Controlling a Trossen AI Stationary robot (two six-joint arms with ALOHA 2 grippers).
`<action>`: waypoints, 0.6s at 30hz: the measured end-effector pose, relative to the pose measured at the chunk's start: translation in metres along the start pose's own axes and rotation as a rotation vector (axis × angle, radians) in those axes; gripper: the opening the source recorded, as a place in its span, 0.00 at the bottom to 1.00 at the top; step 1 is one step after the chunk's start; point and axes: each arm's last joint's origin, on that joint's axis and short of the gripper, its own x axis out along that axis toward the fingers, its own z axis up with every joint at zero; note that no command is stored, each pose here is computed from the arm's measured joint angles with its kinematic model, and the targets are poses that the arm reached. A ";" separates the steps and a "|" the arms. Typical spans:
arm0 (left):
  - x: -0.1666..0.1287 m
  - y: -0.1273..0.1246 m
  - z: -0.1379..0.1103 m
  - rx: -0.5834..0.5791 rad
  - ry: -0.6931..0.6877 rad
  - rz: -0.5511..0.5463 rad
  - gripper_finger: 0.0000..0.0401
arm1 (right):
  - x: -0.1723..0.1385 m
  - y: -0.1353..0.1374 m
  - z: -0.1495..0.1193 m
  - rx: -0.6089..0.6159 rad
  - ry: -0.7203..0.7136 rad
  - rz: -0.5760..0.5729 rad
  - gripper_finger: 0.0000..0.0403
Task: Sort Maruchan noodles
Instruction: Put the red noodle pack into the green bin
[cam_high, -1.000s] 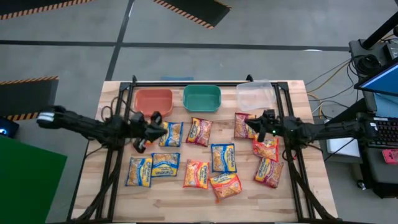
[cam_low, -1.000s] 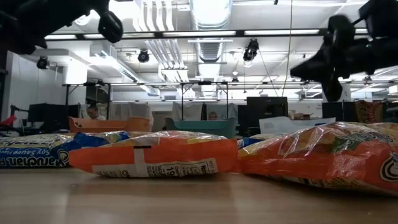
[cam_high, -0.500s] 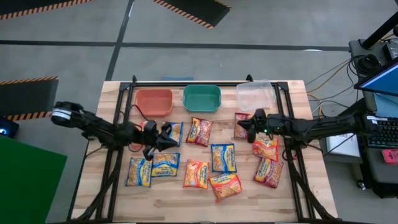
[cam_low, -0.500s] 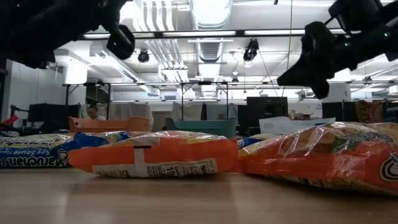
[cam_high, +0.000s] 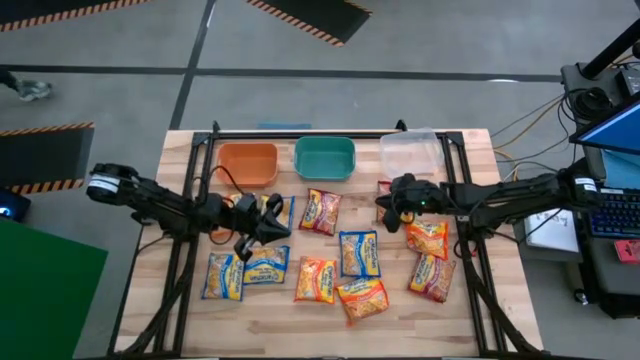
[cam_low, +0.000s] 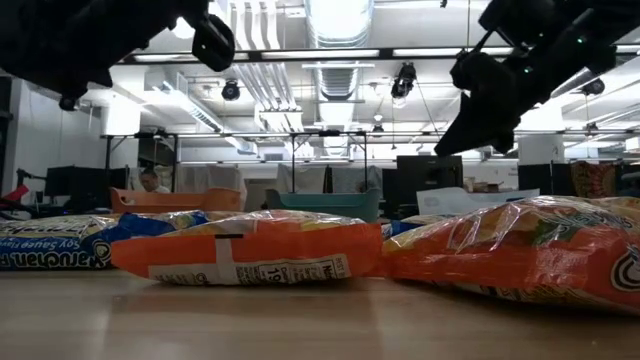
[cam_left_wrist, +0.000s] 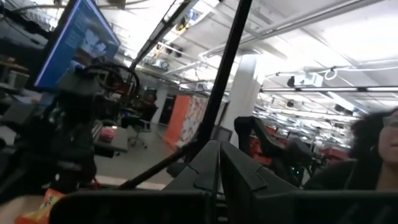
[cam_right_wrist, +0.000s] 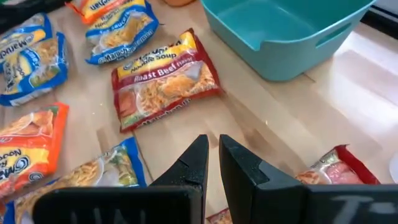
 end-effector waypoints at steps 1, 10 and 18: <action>0.001 0.000 0.001 -0.002 -0.003 0.000 0.00 | 0.001 0.001 0.000 0.007 0.017 0.013 0.07; 0.033 -0.006 0.014 -0.010 -0.060 -0.063 0.00 | 0.000 0.019 -0.006 0.130 0.184 0.248 0.07; 0.057 0.016 0.012 -0.061 0.168 0.033 0.00 | -0.005 0.036 -0.010 0.187 0.212 0.311 0.07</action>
